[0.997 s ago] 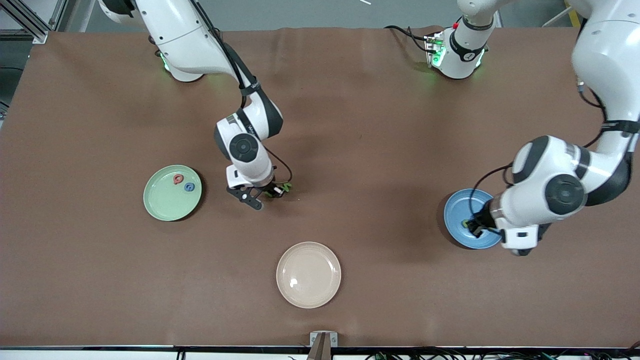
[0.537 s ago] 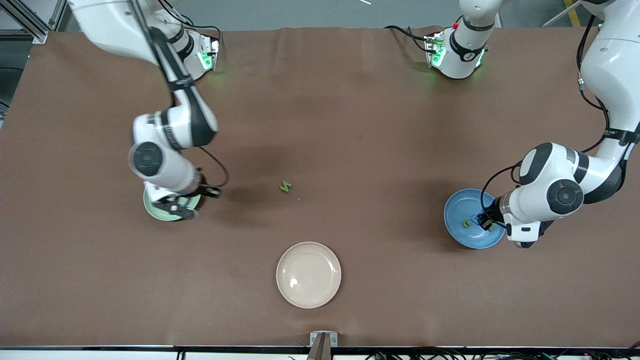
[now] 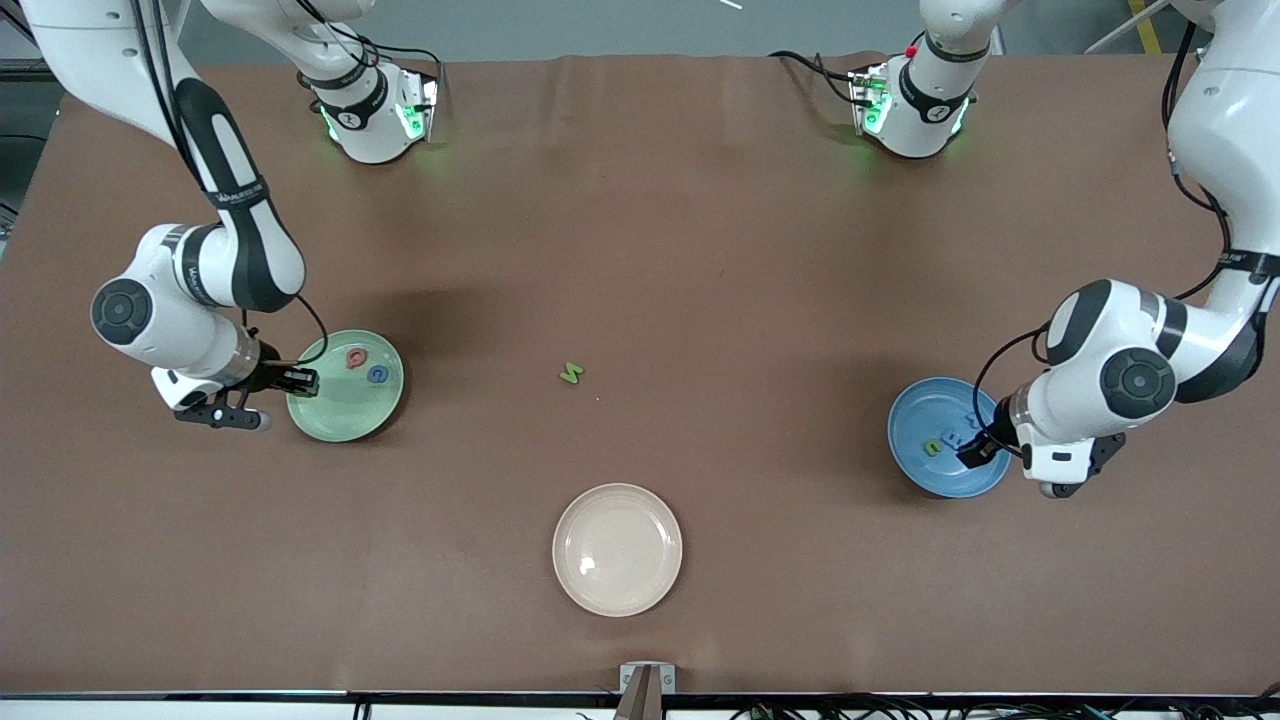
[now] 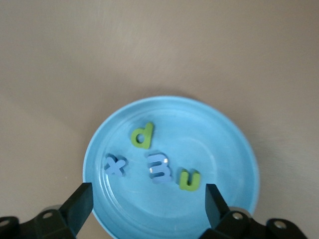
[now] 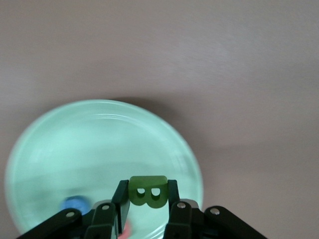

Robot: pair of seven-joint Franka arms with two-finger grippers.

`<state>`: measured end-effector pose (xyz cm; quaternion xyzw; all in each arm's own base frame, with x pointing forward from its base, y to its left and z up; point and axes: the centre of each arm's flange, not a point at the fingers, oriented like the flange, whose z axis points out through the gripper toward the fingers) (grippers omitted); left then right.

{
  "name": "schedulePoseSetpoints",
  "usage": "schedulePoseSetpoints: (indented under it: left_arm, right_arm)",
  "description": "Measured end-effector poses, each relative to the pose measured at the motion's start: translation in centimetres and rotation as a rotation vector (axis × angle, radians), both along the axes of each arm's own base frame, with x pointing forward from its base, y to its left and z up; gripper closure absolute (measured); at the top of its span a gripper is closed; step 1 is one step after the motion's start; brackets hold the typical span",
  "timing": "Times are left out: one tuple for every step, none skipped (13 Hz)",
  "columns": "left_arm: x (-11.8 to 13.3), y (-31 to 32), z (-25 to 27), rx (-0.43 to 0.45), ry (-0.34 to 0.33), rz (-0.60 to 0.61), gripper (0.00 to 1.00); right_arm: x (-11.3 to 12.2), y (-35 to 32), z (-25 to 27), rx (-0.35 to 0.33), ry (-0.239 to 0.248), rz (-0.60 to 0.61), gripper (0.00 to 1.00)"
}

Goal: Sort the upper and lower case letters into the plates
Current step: 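Release the x on blue while the right gripper drops B on green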

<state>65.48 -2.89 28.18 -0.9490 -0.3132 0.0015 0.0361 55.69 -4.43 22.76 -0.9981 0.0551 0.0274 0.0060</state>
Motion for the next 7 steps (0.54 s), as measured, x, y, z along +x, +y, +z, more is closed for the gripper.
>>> schedulePoseSetpoints:
  left_arm:
    - [0.4, -0.1, 2.4, 0.019, -0.036, -0.053, 0.0]
    - [0.7, -0.2, 5.0, 0.043, -0.069, -0.116, 0.0]
    - [1.0, -0.3, 7.7, 0.071, -0.09, -0.18, 0.0]
    - [1.1, -0.3, 10.2, 0.098, -0.098, -0.234, 0.0]
    - [1.3, -0.1, 12.5, 0.12, -0.096, -0.274, 0.0]
    - [1.4, 0.0, 14.5, 0.137, -0.083, -0.304, 0.0]
    - [1.5, 0.0, 16.5, 0.146, -0.068, -0.329, 0.0]
  right_arm:
    - [-0.4, -0.6, -1.1, -0.001, 0.007, 0.01, 0.65]
    - [-0.6, -0.6, -1.9, -0.001, 0.017, 0.017, 0.65]
    - [-0.8, -0.1, -2.4, 0.002, 0.026, 0.026, 0.65]
    - [-0.9, 0.6, -2.7, 0.005, 0.032, 0.038, 0.65]
    - [-1.0, 1.3, -2.9, 0.008, 0.037, 0.05, 0.65]
    - [-1.1, 1.9, -3.1, 0.009, 0.041, 0.059, 0.65]
    - [-1.2, 2.1, -3.3, 0.01, 0.046, 0.064, 0.65]
